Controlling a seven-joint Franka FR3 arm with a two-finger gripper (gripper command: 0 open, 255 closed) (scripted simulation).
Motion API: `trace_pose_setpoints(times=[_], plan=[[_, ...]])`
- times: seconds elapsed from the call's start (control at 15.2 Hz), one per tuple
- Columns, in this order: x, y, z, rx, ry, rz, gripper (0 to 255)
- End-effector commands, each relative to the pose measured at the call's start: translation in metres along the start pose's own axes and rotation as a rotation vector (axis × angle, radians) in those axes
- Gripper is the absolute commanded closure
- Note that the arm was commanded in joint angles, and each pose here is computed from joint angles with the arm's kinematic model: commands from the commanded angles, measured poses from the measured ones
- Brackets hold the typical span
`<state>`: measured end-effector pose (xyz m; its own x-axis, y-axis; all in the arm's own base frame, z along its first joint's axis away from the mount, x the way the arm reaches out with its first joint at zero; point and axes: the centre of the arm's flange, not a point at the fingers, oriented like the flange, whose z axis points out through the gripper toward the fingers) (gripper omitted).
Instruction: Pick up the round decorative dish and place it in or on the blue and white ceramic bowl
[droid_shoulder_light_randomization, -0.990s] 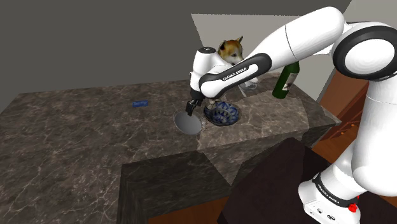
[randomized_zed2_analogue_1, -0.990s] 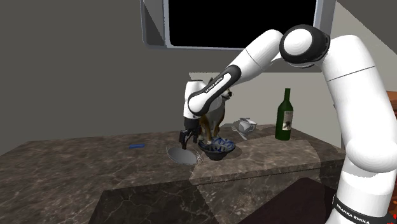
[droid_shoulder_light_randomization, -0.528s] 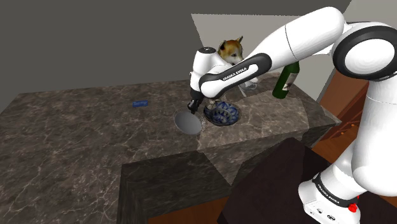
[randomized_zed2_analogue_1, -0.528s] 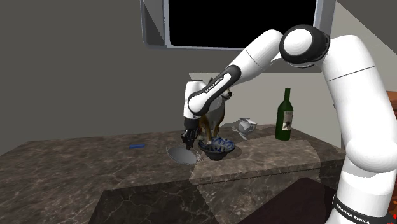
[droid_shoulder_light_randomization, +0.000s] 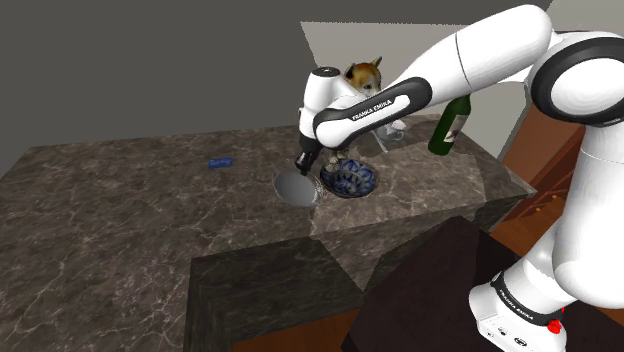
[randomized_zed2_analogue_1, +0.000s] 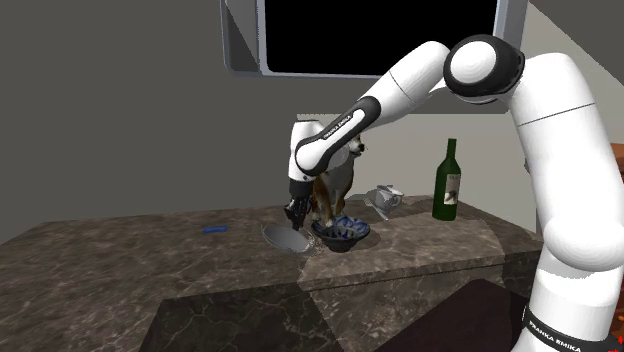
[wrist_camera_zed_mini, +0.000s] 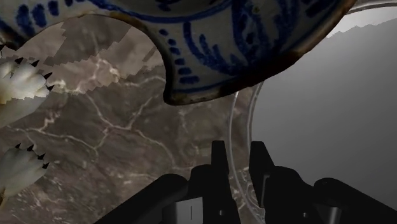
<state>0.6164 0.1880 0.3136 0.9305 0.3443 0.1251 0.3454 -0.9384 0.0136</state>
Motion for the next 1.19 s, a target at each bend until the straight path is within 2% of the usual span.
trace_pose_setpoints(times=[0.0, 1.12], plan=[[0.002, 0.000, -0.009, 0.000, 0.000, 0.000, 255], [0.013, 0.001, -0.098, 0.000, 0.000, 0.000, 255]])
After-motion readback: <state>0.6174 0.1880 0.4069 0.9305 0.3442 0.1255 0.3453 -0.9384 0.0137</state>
